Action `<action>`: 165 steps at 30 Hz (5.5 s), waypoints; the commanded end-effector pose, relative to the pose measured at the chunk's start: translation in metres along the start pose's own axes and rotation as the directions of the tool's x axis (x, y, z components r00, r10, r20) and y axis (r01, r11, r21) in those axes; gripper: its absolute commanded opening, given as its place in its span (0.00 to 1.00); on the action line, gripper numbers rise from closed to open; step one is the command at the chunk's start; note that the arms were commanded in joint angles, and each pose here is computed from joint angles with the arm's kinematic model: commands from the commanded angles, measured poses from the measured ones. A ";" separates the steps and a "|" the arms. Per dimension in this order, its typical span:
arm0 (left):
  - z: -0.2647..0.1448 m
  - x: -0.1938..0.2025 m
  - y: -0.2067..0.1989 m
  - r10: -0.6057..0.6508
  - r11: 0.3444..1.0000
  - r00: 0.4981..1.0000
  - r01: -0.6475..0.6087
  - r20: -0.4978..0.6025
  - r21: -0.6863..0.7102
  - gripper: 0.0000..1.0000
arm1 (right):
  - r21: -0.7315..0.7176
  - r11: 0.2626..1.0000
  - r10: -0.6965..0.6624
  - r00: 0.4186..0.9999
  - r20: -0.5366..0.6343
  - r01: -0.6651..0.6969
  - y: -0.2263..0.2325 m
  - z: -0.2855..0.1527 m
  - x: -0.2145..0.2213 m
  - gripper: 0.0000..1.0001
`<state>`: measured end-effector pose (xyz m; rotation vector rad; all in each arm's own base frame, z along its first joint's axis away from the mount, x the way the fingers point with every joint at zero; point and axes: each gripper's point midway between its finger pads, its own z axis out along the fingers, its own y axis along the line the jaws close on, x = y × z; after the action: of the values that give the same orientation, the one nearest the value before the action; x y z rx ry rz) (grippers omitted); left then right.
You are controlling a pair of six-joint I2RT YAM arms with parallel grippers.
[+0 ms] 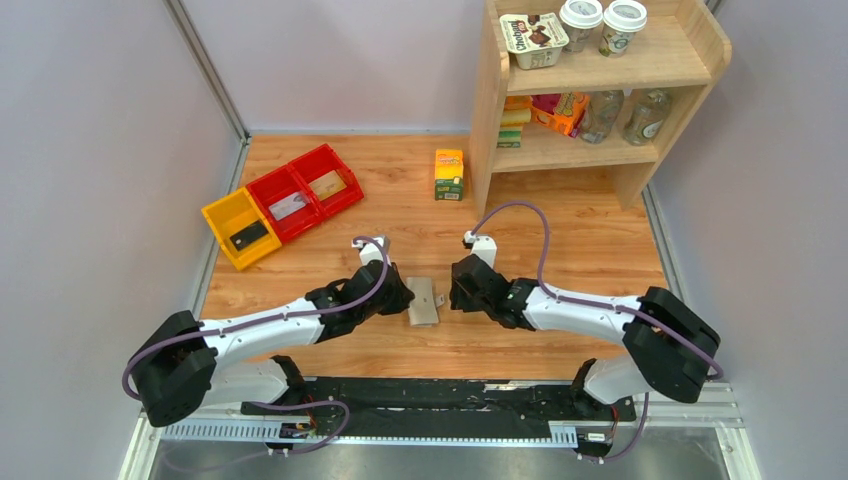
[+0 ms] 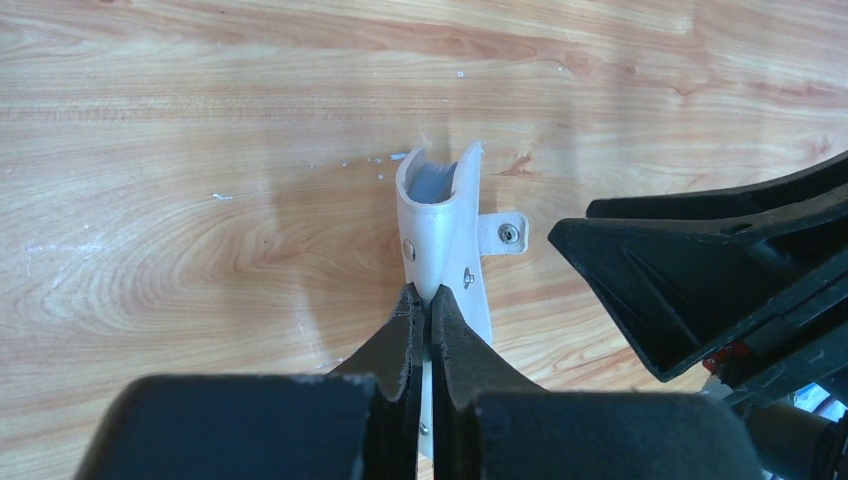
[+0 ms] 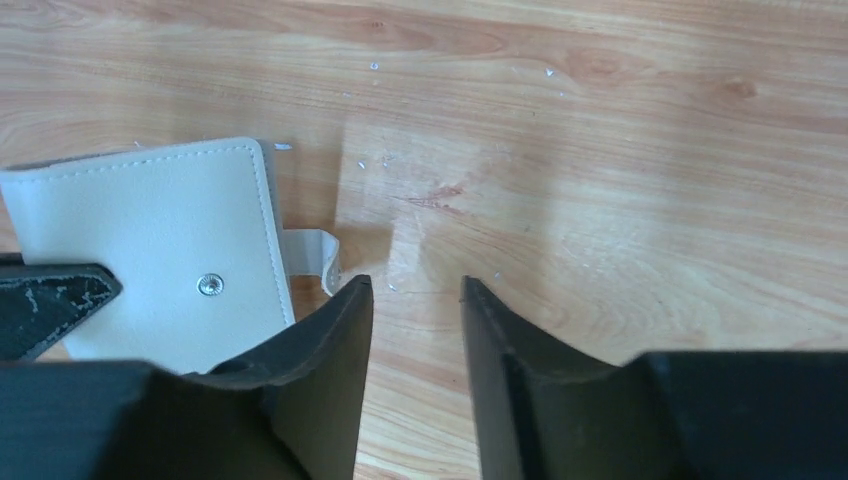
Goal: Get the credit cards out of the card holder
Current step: Open the card holder at the center of the board, then remove the credit card from the card holder.
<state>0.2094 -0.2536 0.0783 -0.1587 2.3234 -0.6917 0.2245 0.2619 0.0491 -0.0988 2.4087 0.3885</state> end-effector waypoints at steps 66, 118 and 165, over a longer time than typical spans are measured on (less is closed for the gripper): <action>-0.037 -0.032 0.017 -0.039 0.999 0.983 0.038 0.179 0.006 0.75 | -0.441 0.897 0.013 0.998 0.067 0.018 0.090 -0.067 -0.099 0.00; 0.069 0.016 -0.069 0.073 0.997 0.972 -0.065 -0.223 0.041 0.67 | 0.168 0.961 0.238 0.967 -0.095 -0.220 -0.119 0.005 -0.022 0.04; 0.041 -0.040 -0.089 0.089 0.976 0.995 -0.079 -0.042 0.202 0.64 | -0.425 0.885 0.264 0.956 0.125 -0.188 -0.025 -0.068 -0.091 0.48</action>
<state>0.2453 -0.3668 0.1215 0.0926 2.3146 -1.0405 0.2514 0.1830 0.1228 0.1246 2.1996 0.7647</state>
